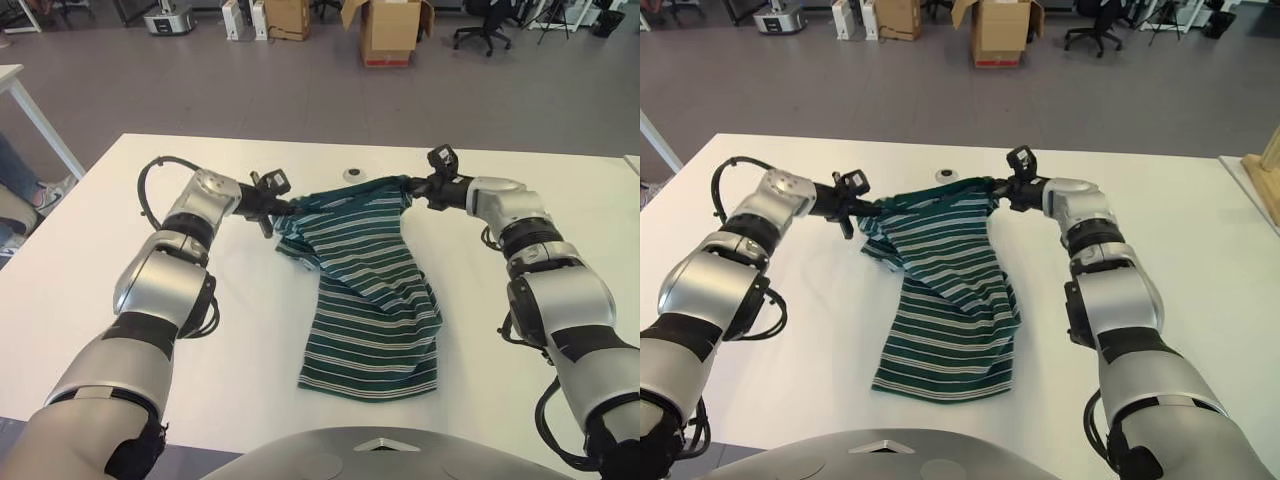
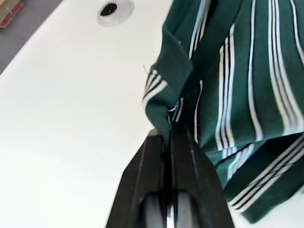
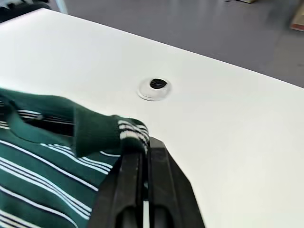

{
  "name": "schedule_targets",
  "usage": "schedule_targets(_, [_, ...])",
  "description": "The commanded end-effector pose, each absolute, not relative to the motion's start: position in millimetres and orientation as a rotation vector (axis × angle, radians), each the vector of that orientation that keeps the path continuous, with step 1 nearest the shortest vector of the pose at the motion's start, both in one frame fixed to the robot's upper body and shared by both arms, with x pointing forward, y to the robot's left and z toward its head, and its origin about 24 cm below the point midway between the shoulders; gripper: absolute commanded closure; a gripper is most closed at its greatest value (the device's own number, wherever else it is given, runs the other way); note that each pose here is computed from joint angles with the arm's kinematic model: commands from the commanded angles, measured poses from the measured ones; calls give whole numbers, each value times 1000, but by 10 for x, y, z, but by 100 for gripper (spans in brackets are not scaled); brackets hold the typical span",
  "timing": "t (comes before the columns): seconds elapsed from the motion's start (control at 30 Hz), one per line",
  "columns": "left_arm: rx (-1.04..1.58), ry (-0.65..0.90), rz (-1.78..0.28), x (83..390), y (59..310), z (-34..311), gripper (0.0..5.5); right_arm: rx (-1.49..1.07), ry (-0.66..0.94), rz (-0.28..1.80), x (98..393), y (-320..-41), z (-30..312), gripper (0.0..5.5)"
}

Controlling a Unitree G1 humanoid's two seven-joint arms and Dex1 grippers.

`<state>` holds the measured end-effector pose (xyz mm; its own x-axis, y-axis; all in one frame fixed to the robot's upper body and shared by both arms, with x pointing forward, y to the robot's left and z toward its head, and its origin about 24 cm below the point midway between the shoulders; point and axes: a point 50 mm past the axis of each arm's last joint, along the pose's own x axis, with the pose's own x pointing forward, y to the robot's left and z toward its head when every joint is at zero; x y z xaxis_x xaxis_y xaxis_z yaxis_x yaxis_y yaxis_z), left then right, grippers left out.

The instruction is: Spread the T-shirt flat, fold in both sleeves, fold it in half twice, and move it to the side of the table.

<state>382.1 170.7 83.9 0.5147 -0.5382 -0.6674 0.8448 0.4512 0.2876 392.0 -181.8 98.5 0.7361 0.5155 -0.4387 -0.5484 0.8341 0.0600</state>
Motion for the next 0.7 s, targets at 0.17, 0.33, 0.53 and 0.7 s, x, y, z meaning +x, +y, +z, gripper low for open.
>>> schedule_targets(0.17, [515,299,-761,3869,1531,826,523,1,290,531,4036,-1709,1179,487])
schedule_targets(0.33, [388,120,-702,3960,1487,1092,432,115,159,390,4081,-1879,1321,386])
schedule_targets(0.53, [721,16,-779,3896,1704,1228,383,206,66,334,4025,-2215,1423,366])
schedule_targets(0.7, [751,123,-1033,3591,1674,727,383,198,14,334,3848,-2501,1387,366])
